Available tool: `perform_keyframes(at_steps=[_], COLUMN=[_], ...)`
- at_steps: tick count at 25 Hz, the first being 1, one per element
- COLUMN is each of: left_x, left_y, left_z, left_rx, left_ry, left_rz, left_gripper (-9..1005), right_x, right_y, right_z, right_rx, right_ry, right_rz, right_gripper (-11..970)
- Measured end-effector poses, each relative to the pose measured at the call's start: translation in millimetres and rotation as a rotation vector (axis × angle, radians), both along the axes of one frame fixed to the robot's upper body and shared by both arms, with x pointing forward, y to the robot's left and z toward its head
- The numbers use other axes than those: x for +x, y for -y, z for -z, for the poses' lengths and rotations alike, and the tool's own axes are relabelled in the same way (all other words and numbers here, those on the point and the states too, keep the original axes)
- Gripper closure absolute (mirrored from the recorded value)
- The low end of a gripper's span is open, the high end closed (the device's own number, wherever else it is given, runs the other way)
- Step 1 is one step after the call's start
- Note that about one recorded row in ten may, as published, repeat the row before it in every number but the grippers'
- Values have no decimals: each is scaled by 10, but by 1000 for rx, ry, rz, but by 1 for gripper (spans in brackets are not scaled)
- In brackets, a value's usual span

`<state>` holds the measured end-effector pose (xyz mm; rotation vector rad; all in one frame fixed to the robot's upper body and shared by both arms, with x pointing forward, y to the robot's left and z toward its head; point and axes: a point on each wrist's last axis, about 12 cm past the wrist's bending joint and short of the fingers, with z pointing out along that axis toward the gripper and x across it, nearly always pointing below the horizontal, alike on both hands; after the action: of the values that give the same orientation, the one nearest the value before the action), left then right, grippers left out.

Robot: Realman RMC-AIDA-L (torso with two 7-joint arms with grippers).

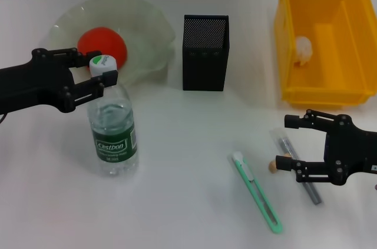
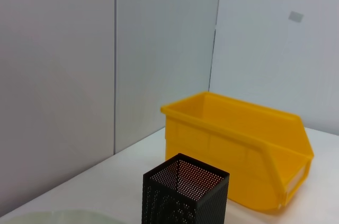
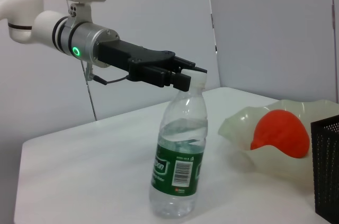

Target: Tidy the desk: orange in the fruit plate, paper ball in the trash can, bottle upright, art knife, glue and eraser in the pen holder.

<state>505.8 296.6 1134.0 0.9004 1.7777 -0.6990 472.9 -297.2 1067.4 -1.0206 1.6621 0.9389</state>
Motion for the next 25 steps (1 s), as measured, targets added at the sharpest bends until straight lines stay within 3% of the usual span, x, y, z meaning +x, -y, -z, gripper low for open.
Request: perform_keyframes(at_steps=[10, 16, 21, 25], left_x=[-13, -47, -180, -318], left_y=[-68, -86, -290, -432], left_z=[-75, -128, -179, -77], left_rx=[-10, -30, -73, -119], left_ry=[34, 76, 155, 178], left_rz=[6, 29, 29, 31], left_gripper=[528, 672, 880, 966], right_x=[-2, -6, -18, 48], right_y=[-4, -9, 0, 48], right_z=[-1, -2, -46, -197], right_rx=[3, 6, 19, 14], right_ry=[-1, -2, -11, -69], right_rz=[-1, -4, -13, 16], right_gripper=[117, 116, 116, 117])
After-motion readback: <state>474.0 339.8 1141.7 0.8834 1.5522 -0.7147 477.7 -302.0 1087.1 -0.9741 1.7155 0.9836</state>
